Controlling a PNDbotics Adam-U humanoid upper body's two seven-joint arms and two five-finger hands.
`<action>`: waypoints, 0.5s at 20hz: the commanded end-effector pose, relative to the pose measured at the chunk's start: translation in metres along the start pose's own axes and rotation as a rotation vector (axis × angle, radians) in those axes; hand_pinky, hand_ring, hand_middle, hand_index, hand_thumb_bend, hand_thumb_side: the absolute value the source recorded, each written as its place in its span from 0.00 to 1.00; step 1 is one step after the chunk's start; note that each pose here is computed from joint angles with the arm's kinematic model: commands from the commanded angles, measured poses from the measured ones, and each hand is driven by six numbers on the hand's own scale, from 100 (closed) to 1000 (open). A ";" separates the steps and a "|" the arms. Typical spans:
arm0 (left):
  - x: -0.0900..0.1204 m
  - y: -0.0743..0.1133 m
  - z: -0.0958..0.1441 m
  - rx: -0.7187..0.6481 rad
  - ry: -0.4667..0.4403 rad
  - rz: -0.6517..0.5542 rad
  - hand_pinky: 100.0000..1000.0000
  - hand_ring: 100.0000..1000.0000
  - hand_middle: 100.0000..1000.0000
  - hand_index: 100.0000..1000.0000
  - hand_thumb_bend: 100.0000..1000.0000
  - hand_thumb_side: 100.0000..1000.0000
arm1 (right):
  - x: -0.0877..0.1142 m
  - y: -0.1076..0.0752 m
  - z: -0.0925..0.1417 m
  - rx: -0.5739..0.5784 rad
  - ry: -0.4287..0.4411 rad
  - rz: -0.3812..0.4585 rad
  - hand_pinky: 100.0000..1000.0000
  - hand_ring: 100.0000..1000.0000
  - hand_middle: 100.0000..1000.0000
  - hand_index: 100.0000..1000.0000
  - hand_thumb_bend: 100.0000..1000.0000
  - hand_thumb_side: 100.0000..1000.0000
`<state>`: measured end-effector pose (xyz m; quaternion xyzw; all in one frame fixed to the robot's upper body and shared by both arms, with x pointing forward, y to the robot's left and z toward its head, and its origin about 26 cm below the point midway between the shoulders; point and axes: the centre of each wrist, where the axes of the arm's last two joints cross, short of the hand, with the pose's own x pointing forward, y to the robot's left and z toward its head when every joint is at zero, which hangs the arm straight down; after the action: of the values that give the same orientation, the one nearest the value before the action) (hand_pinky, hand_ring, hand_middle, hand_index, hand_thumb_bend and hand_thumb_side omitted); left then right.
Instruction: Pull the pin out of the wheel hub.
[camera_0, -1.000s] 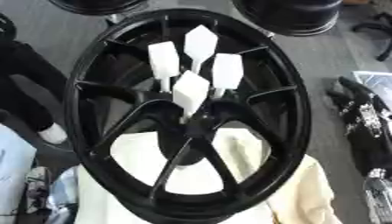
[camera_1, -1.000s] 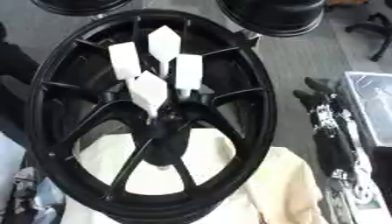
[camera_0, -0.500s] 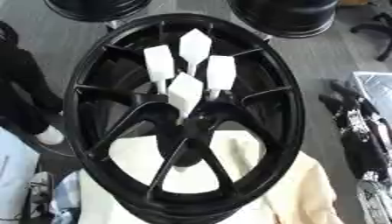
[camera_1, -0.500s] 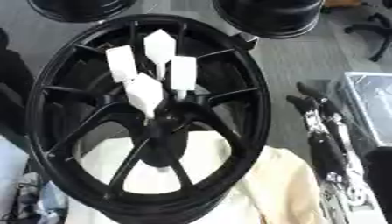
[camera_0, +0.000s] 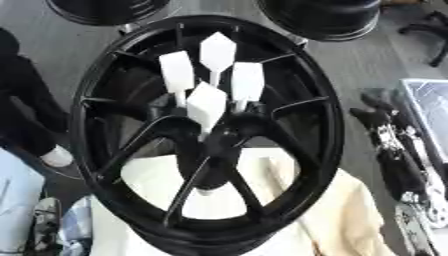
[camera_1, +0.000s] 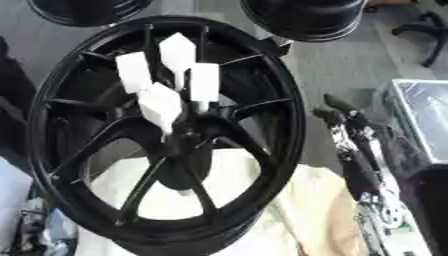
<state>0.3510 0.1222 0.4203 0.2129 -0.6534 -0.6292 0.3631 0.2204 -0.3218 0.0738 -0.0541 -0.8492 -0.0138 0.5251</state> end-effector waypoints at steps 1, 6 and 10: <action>0.012 0.003 -0.017 -0.029 0.016 -0.039 0.73 0.87 0.96 0.86 0.00 0.80 | 0.003 -0.002 0.000 0.011 -0.015 0.017 1.00 0.83 0.89 0.80 0.00 0.49; 0.020 -0.006 -0.047 -0.086 0.024 -0.071 0.74 0.87 0.96 0.87 0.00 0.82 | 0.003 -0.001 0.000 0.012 -0.021 0.009 1.00 0.83 0.89 0.80 0.00 0.49; 0.023 -0.014 -0.064 -0.126 0.028 -0.078 0.74 0.87 0.96 0.87 0.00 0.84 | 0.004 -0.002 0.000 0.012 -0.026 0.002 1.00 0.83 0.89 0.80 0.00 0.49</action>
<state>0.3843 0.0657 0.3967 0.2152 -0.5988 -0.6791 0.3661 0.2196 -0.3206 0.0724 -0.0508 -0.8515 -0.0128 0.5218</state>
